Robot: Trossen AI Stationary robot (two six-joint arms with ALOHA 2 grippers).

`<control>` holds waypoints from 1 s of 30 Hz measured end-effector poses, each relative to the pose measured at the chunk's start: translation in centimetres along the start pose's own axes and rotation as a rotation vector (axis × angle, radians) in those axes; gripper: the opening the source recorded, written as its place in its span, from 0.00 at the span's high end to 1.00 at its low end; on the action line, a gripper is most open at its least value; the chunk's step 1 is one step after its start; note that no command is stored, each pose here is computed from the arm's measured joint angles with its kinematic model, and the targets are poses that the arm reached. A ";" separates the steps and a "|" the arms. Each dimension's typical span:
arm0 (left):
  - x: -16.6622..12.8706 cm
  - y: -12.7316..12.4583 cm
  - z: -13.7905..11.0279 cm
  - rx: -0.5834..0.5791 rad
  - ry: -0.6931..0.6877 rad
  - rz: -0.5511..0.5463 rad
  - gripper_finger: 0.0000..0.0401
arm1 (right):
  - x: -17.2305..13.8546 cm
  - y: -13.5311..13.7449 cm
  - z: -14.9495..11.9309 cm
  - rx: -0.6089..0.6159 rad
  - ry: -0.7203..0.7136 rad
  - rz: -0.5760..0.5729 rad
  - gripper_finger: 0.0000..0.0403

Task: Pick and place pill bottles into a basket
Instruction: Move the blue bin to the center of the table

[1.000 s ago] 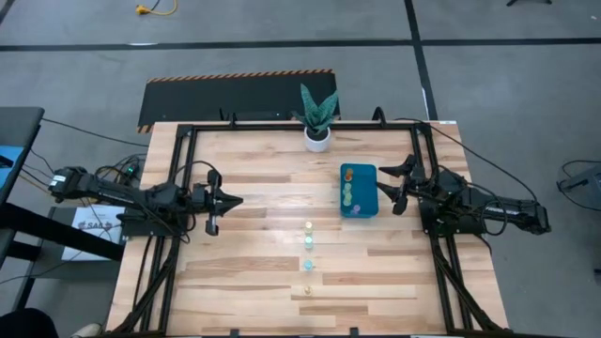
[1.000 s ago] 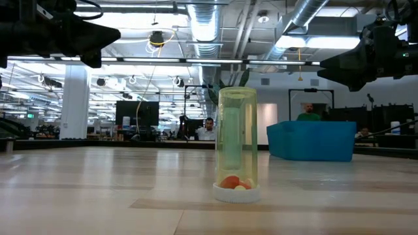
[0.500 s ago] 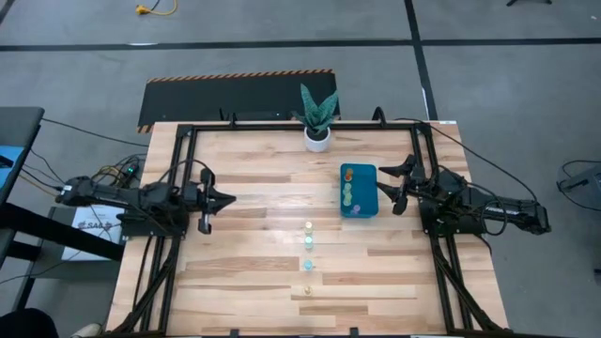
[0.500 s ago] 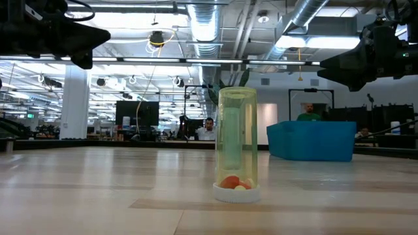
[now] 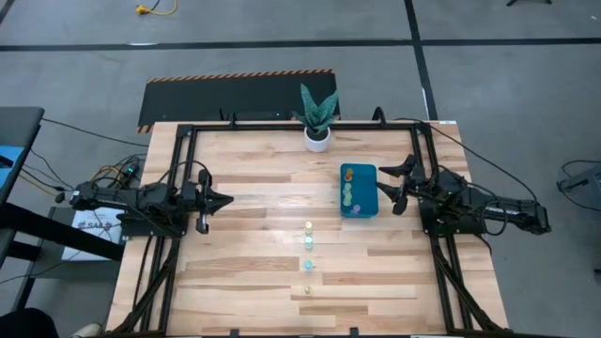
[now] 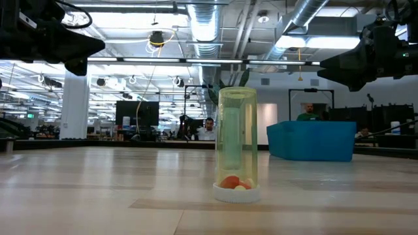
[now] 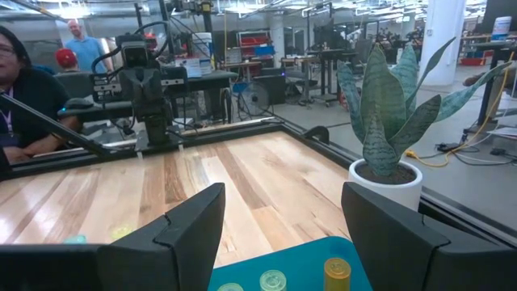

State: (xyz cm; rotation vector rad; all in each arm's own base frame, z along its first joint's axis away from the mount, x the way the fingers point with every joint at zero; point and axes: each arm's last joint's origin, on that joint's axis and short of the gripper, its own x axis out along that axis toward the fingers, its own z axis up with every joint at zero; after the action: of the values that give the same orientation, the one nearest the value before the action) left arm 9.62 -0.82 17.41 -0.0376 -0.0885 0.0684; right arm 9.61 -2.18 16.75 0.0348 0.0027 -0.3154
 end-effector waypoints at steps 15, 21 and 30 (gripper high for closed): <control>0.0 0.1 -0.1 -0.027 0.013 0.050 0.98 | 0.0 0.0 0.0 0.001 -0.005 -0.001 0.39; 0.0 0.1 -0.1 -0.025 0.014 0.050 0.98 | -0.1 0.1 1.5 0.210 -0.156 0.028 0.39; 0.0 0.1 -0.1 -0.025 0.014 0.050 0.98 | -1.1 0.0 3.2 0.137 0.133 -0.023 0.43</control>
State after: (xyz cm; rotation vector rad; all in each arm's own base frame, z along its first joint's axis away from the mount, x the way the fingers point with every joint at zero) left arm 9.63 -0.67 17.27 -0.0648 -0.0745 0.1176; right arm 8.56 -1.96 19.92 0.1918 0.1140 -0.3357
